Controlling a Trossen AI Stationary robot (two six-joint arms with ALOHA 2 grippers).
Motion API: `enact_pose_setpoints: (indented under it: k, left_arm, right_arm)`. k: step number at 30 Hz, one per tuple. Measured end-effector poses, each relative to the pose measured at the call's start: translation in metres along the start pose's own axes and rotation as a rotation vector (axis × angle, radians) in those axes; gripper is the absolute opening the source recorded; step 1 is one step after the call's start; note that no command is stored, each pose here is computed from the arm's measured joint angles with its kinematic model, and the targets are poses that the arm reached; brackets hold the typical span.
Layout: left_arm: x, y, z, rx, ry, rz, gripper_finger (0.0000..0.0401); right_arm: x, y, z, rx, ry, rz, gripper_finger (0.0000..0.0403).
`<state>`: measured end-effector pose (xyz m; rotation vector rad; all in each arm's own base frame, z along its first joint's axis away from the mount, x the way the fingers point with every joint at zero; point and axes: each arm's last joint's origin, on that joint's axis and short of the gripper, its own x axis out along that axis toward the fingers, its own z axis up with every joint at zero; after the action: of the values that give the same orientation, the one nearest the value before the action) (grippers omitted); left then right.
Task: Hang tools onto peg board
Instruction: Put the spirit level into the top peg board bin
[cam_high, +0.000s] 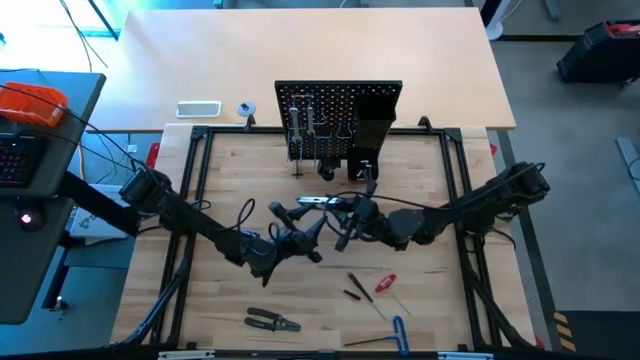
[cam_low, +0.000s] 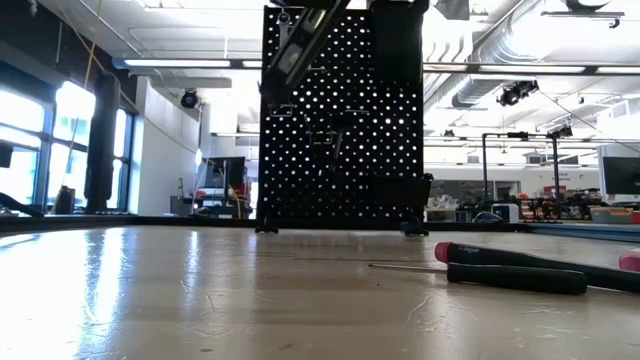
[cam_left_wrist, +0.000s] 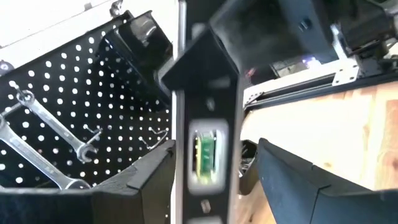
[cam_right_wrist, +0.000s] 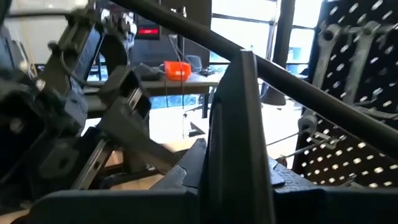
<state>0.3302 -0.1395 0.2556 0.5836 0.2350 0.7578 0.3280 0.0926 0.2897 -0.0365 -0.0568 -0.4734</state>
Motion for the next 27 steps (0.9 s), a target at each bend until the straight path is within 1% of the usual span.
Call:
enact_pose_setpoints:
  k: [6, 13, 18, 20, 23, 27]
  left_arm:
    - [-0.019, 0.006, 0.009, 0.032, -0.001, 0.010, 0.0210]
    - [-0.045, 0.006, 0.014, 0.073, 0.008, 0.015, 0.0210]
    - [-0.060, -0.001, 0.004, 0.081, 0.015, 0.007, 0.0211]
    - [-0.063, -0.003, 0.001, 0.085, 0.025, 0.012, 0.0211]
    - [-0.065, -0.006, -0.008, 0.090, 0.034, 0.013, 0.0211]
    - [-0.065, -0.009, -0.020, 0.071, 0.041, 0.015, 0.0211]
  right_arm:
    - [-0.017, -0.012, 0.025, -0.024, 0.005, -0.002, 0.0048]
    - [-0.043, -0.040, 0.062, -0.019, -0.007, 0.005, 0.0048]
    - [-0.063, -0.063, 0.095, -0.024, -0.098, 0.024, 0.0048]
    - [-0.070, -0.072, 0.114, -0.029, -0.137, 0.044, 0.0048]
    - [-0.079, -0.084, 0.142, -0.067, -0.182, 0.058, 0.0048]
    - [-0.083, -0.099, 0.178, -0.147, -0.186, 0.047, 0.0048]
